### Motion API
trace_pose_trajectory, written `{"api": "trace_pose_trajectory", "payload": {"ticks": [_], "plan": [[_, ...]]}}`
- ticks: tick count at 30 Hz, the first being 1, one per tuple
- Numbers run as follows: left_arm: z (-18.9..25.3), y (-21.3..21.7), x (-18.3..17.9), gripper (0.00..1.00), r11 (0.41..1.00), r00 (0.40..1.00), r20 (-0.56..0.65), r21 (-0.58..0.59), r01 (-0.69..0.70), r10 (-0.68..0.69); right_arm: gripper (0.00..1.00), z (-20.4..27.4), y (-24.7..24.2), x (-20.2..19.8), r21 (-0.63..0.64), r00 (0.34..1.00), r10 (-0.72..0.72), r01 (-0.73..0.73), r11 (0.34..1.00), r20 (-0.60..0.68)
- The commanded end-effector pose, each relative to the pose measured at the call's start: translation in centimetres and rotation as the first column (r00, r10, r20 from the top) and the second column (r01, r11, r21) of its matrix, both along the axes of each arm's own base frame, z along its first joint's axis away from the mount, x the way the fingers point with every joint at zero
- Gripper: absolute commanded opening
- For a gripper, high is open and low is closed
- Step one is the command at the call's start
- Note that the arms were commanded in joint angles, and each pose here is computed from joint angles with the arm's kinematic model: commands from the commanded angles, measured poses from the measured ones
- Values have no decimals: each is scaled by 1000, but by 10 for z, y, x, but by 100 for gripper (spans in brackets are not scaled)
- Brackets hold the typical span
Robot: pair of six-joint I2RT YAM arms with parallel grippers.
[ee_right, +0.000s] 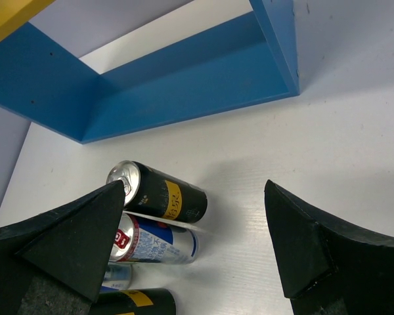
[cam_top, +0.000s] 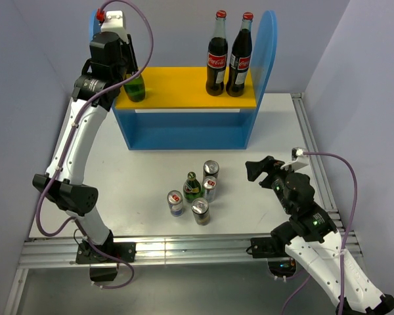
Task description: Place and organize the beverage onto the shelf
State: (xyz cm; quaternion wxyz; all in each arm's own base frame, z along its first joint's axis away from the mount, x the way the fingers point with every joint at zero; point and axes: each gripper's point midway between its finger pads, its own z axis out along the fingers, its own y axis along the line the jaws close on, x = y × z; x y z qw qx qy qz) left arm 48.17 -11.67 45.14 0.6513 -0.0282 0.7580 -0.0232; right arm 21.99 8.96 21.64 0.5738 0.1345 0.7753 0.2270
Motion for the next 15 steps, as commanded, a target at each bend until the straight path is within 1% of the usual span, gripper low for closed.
{"api": "trace_pose_trajectory", "payload": {"ticks": [1,2,4,8,10,12,15], "plan": [[78,10,-16,0,996,968,252,-90,4,18,93,-3,0,0,4,1000,1,-1,1000,3],[85,14,-19,0,995,960,278,-96,-4,31,93,-3,0,0,3,1000,1,-1,1000,4],[74,14,-16,0,996,964,264,-88,-12,35,93,-3,1,0,2,1000,1,-1,1000,2],[67,18,-13,0,996,962,267,-88,-35,57,93,-3,1,0,3,1000,1,-1,1000,4],[63,18,-10,3,996,962,266,-86,-37,59,93,-4,0,0,3,1000,0,0,1000,4],[59,19,-9,8,996,964,259,-83,-42,62,93,-4,1,0,5,1000,1,-1,1000,5],[52,18,-7,35,996,968,245,-81,-41,60,93,-4,0,0,4,1000,-2,2,1000,6]]}}
